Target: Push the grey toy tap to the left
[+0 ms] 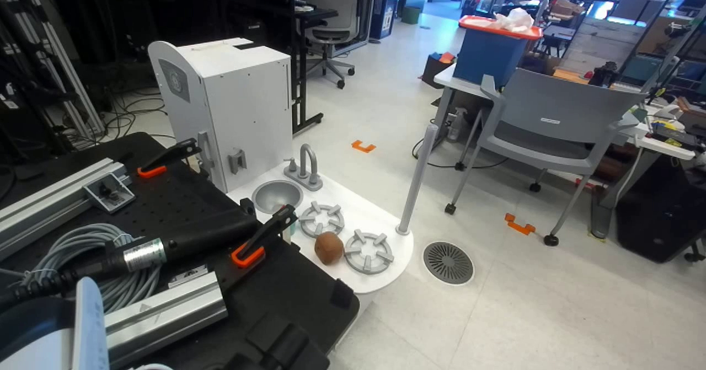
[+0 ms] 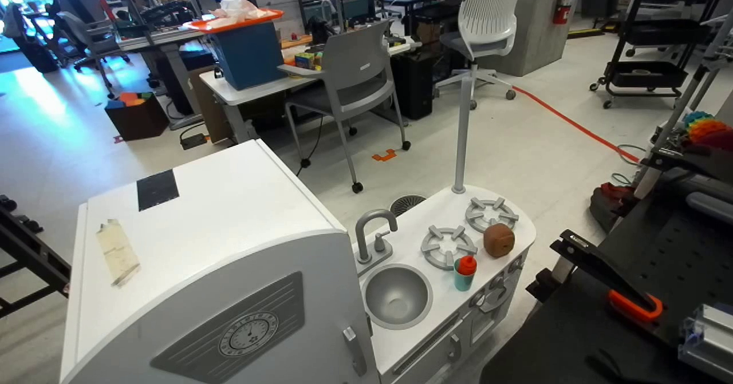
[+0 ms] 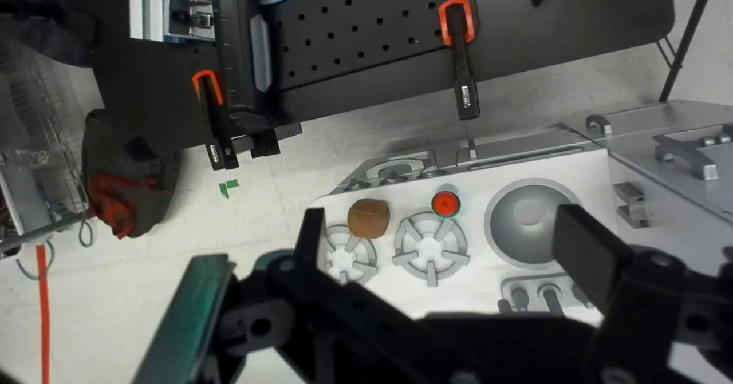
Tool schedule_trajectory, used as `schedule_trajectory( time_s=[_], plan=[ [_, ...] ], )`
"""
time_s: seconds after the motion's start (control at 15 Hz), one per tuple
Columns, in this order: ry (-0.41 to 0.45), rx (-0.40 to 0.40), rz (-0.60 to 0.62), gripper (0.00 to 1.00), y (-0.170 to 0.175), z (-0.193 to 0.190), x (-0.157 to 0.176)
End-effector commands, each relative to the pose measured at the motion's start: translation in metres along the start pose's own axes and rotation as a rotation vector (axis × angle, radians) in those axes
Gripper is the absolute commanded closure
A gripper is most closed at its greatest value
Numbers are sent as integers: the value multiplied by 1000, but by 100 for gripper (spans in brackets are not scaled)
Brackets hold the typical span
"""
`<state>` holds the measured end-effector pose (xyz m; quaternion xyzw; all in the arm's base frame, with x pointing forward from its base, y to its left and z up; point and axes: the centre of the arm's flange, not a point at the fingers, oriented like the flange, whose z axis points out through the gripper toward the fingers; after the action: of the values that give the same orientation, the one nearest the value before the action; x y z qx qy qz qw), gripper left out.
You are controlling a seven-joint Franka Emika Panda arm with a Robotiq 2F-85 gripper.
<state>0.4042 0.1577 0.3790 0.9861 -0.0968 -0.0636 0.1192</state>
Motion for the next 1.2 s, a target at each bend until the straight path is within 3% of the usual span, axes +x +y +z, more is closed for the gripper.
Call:
schedule_trajectory(
  time_s=[0.0, 0.27, 0.53, 0.87, 1.0, 1.13],
  plan=[
    [-18, 9, 33, 0, -29, 55, 72],
    [-127, -38, 218, 0, -31, 125, 131],
    [-154, -30, 367, 0, -38, 188, 195],
    [-12, 18, 348, 0, -79, 248, 276],
    [-4, 12, 348, 0, -99, 268, 303],
    [-63, -12, 352, 0, -115, 289, 317]
  ],
)
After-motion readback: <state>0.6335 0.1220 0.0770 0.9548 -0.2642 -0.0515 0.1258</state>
